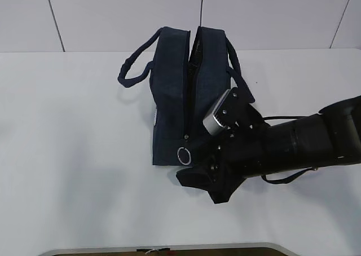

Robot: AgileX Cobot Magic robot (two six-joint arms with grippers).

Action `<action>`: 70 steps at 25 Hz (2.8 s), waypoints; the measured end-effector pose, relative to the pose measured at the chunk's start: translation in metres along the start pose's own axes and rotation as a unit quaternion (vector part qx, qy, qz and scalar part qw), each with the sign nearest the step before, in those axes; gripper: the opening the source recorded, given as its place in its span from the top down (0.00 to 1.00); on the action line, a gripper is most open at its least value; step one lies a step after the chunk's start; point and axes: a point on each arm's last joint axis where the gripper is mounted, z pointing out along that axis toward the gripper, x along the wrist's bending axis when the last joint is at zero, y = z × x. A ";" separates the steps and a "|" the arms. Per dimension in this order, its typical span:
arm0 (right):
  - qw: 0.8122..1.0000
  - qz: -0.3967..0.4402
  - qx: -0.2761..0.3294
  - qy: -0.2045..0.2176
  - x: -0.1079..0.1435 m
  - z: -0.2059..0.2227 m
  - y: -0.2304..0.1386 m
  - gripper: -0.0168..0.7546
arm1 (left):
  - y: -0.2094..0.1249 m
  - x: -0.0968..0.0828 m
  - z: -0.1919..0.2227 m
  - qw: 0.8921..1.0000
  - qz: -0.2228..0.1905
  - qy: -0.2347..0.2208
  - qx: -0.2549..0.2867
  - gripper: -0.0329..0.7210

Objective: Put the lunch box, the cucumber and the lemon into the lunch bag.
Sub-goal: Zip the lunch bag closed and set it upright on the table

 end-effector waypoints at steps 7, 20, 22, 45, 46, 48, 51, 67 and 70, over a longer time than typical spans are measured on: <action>1.000 0.003 0.002 0.009 -0.001 0.005 -0.004 0.41 | 0.000 0.000 0.000 1.000 0.000 0.000 0.000 0.64; 1.000 -0.007 -0.009 0.003 -0.006 0.006 0.006 0.41 | 0.000 0.000 0.000 1.000 0.000 0.000 0.000 0.64; 1.000 -0.007 -0.008 0.002 -0.006 0.006 0.006 0.41 | 0.000 0.000 0.000 1.000 0.000 0.000 0.000 0.64; 1.000 -0.005 -0.004 0.002 -0.013 0.015 0.004 0.41 | 0.000 0.000 0.000 1.000 0.000 0.000 0.000 0.64; 1.000 -0.007 -0.006 0.001 -0.014 0.015 0.006 0.41 | 0.000 0.000 0.000 1.000 0.000 0.000 0.000 0.64; 1.000 -0.010 -0.011 -0.001 -0.016 0.015 0.010 0.41 | 0.000 0.000 0.000 1.000 0.000 0.000 0.000 0.64; 1.000 -0.009 -0.010 0.002 -0.016 0.017 0.008 0.41 | 0.000 0.000 0.000 1.000 0.000 0.000 0.000 0.64; 1.000 -0.002 -0.005 0.005 -0.017 0.020 0.004 0.74 | 0.000 0.000 0.000 1.000 0.000 0.000 0.000 0.64; 1.000 0.004 -0.004 0.005 -0.017 0.020 0.004 0.82 | 0.000 0.000 0.000 1.000 0.000 0.000 0.000 0.64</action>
